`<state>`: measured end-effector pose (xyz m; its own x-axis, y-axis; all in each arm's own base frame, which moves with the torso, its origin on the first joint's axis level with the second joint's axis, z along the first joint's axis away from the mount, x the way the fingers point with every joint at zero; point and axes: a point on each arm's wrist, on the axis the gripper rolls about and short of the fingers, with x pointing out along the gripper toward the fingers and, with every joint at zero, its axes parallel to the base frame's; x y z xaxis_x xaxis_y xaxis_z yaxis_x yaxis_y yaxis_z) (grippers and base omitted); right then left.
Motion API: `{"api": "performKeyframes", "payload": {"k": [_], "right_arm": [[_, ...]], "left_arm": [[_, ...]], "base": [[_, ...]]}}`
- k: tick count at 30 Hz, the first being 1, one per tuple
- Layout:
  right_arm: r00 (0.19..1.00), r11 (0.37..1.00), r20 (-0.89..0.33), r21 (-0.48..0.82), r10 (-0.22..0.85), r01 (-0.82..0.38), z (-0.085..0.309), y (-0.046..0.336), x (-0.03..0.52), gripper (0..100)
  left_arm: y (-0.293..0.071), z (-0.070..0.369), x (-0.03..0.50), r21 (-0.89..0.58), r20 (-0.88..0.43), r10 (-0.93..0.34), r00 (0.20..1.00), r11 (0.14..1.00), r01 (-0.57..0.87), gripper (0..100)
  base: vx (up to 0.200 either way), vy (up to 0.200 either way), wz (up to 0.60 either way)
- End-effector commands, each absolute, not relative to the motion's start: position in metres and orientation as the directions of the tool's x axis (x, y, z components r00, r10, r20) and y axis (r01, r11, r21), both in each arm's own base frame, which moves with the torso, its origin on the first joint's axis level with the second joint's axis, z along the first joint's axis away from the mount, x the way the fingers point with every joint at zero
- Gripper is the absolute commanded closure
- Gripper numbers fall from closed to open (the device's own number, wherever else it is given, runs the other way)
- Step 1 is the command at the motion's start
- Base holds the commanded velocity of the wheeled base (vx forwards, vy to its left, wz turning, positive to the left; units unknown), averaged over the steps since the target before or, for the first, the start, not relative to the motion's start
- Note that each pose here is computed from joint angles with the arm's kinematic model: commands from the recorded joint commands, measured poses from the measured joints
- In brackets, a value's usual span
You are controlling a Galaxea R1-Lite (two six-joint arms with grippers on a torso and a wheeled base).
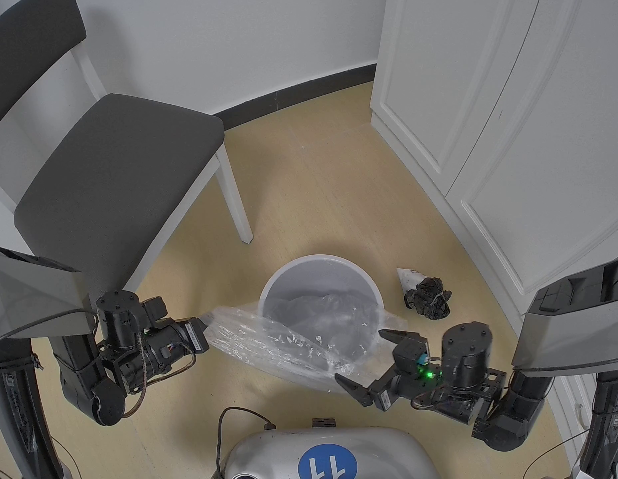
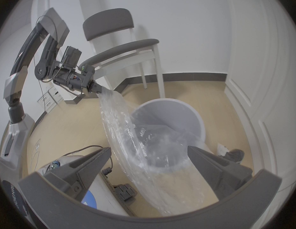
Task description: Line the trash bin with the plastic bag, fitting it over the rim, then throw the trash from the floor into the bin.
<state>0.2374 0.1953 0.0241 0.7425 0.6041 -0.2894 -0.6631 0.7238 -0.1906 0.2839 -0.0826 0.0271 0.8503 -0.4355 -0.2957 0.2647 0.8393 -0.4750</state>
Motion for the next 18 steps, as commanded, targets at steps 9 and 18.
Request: {"api": "performKeyframes", "payload": {"k": [9,18], "right_arm": [[0.688,0.624,-0.395,-0.296,0.610,-0.723,0.055,0.283,0.256,0],[0.678,0.595,-0.471,-0.338,0.564,-0.730,0.042,0.293,0.265,0]], "left_arm": [[-0.083,0.027,0.285,-0.475,-0.294,-0.434,0.852,0.839,0.263,100],[-0.083,0.027,0.284,-0.475,-0.295,-0.433,0.852,0.840,0.263,100]], "base": [[0.000,0.000,0.00],[0.000,0.000,0.00]]}}
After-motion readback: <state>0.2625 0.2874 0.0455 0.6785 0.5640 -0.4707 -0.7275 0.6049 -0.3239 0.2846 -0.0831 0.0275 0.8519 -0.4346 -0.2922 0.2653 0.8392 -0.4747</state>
